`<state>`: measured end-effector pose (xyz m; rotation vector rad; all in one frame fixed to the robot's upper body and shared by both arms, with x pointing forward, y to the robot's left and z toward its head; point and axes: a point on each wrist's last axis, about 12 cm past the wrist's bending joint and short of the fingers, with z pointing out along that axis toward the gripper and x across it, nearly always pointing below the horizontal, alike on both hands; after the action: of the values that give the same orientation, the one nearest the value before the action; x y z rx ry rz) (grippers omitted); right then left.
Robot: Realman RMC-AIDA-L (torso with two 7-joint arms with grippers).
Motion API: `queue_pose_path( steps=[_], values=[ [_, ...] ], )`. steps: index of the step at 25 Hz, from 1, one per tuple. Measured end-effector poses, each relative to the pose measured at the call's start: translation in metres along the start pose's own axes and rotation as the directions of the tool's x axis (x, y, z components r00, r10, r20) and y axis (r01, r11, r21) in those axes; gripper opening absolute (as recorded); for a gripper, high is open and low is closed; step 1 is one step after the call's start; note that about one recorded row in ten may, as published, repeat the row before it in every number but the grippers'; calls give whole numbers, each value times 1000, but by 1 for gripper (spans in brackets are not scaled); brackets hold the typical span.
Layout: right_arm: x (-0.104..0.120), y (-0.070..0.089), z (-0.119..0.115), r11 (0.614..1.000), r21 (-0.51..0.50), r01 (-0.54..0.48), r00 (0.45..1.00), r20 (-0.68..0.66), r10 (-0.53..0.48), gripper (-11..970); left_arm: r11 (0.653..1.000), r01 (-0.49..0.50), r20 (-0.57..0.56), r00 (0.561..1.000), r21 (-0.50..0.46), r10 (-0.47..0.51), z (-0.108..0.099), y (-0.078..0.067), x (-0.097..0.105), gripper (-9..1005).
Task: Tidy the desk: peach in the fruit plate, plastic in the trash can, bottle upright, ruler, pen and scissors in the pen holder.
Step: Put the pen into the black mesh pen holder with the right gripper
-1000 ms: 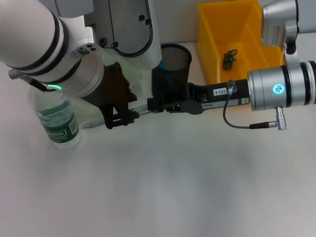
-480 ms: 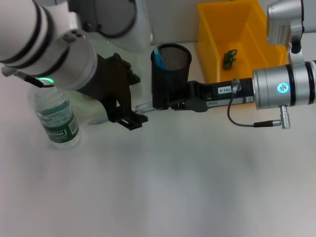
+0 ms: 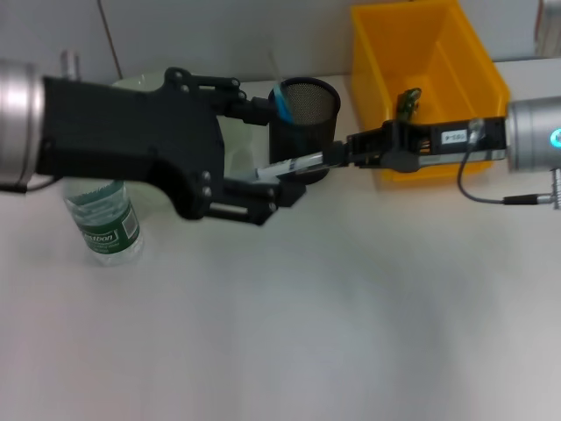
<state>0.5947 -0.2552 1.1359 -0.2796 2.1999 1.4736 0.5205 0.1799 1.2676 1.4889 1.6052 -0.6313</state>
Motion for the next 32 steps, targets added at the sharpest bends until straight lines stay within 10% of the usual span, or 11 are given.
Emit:
queue_pose_path(
  steps=[8,16,32],
  values=[
    [-12,4,-17,998,30,56,997,-48,-54,135,986,144,379,910,87,-166,-1,-16,72,787],
    [-34,21,-21,980,80,180,970,-180,-163,135,972,230,447,866,45,-225,22,-23,153,784],
    [-87,68,-4,888,166,429,822,-479,-308,135,964,264,451,866,-43,-217,16,-39,193,784]
  ],
)
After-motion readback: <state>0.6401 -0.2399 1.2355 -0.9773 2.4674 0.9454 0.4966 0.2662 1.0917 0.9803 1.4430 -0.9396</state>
